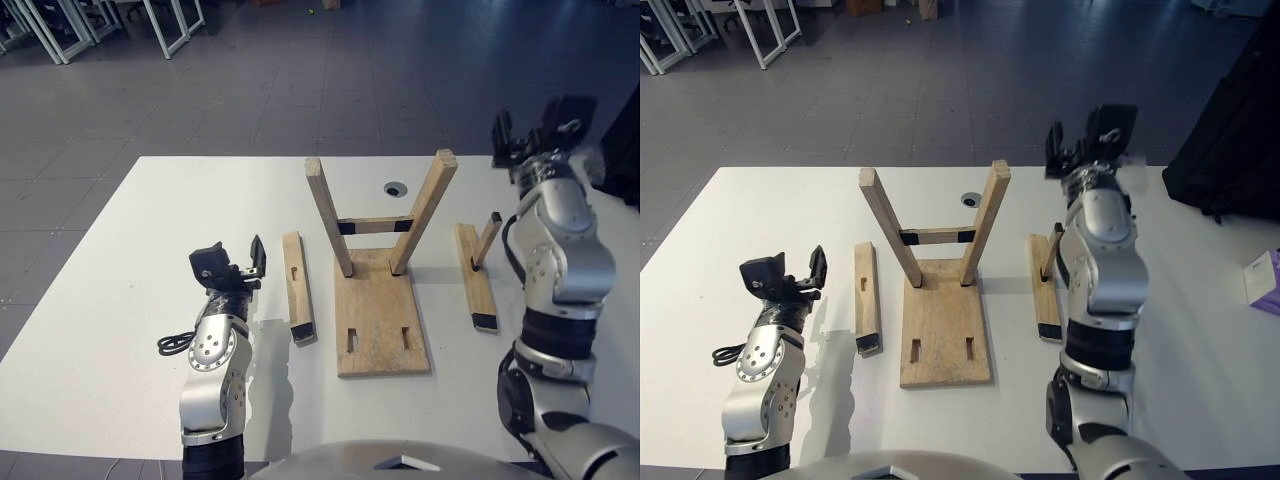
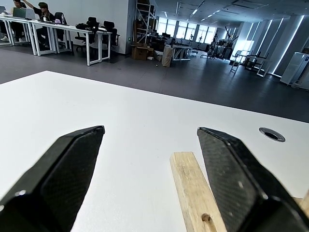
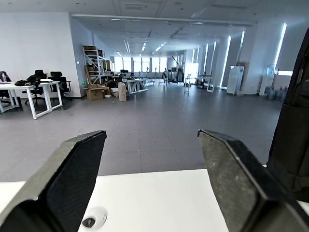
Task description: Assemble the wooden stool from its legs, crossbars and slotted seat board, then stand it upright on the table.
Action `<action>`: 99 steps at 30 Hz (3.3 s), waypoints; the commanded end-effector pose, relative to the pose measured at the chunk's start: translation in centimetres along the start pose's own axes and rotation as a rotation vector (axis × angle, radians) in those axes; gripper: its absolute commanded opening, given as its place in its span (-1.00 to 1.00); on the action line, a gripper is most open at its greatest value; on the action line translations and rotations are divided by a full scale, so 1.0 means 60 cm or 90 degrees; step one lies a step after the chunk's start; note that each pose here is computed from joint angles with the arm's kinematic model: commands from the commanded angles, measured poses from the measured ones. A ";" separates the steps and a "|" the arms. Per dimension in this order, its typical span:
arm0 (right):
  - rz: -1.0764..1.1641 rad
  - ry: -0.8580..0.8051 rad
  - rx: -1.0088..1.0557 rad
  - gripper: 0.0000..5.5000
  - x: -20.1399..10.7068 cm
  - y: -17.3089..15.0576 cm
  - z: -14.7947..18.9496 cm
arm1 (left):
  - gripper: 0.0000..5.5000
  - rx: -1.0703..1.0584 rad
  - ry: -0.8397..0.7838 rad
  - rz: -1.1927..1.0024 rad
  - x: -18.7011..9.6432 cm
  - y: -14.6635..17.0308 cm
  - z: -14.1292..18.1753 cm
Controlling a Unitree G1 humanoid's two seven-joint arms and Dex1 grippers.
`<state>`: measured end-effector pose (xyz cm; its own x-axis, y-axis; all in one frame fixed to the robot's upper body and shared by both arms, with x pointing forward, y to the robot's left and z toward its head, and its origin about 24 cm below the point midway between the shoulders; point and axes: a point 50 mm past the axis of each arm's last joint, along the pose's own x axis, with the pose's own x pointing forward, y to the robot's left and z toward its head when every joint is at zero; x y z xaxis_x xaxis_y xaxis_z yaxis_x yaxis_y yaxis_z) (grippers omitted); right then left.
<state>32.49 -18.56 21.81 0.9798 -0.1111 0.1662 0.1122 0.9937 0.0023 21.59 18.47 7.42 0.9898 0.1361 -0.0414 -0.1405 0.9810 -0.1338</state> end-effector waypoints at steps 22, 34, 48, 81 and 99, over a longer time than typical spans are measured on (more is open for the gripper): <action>0.020 0.218 -0.019 0.70 -0.168 -0.033 -0.075 | 0.30 -0.004 0.025 0.053 -0.029 0.009 -0.014; 0.064 0.588 -0.058 0.75 -0.284 -0.062 -0.284 | 0.30 0.004 0.031 0.042 -0.020 0.008 -0.010; 0.031 0.609 -0.036 -0.26 -0.282 -0.075 -0.318 | 0.30 -0.075 0.138 -0.024 -0.009 -0.009 -0.012; 0.973 0.177 0.445 -0.27 -0.213 0.113 0.049 | 0.59 -0.481 0.147 -1.120 0.011 -0.085 0.275; 0.913 0.211 0.392 -0.27 -0.205 0.124 0.018 | -0.10 -0.457 0.160 -1.118 0.005 -0.087 0.268</action>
<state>20.27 -9.17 21.02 0.1267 0.9746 0.1847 -0.9080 0.0390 0.4172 23.62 15.70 23.67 0.0583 -0.8945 0.4432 0.8175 -0.2120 -0.5355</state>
